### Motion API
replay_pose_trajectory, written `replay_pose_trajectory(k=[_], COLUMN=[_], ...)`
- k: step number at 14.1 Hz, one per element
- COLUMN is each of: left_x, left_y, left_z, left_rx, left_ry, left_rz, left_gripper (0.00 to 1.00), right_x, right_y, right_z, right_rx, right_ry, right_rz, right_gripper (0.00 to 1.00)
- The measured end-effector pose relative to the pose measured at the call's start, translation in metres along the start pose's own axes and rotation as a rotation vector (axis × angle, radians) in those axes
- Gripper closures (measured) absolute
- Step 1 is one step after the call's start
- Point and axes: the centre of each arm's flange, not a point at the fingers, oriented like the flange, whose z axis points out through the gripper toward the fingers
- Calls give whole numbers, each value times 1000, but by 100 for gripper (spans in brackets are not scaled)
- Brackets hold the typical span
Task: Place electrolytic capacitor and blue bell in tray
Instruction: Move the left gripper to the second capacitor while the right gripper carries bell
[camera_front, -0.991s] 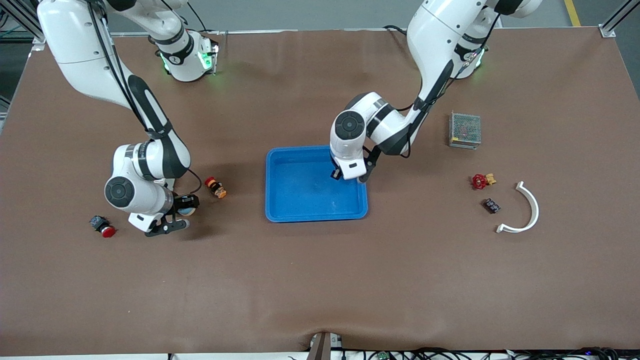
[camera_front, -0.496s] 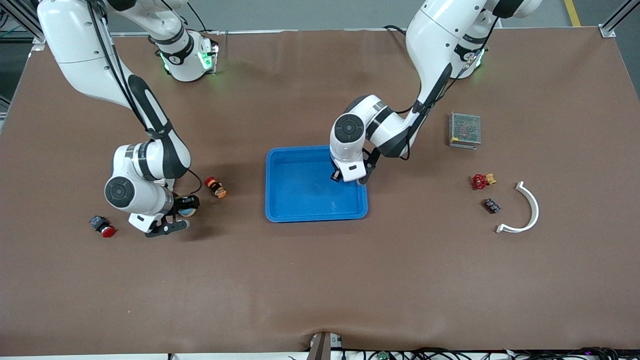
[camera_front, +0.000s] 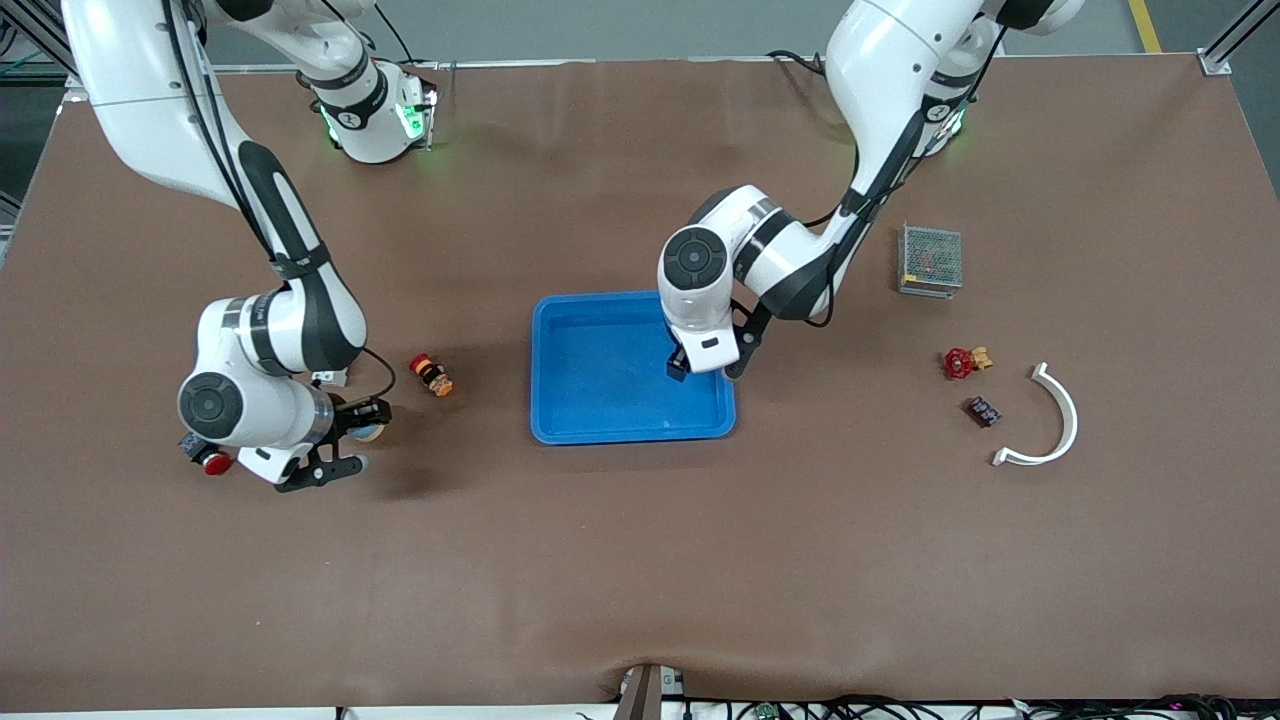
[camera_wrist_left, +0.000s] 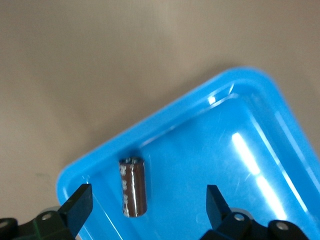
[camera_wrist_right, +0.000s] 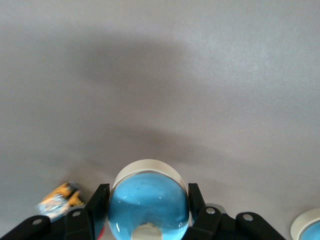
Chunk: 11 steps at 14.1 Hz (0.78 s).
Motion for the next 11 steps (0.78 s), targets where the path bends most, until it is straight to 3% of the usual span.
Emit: replay_pose_trajectory(k=[3, 11], left_x=[44, 202], left_y=[5, -12], left_z=[-23, -36], left_rx=[-4, 118], left_ry=[10, 2], left_rz=[25, 105], left_gripper=[0, 0], right_x=[7, 3], right_y=[-17, -138], right_z=[-19, -42], right_rx=[26, 0], right_ry=[0, 1], right_rz=[58, 258], right_gripper=[32, 32])
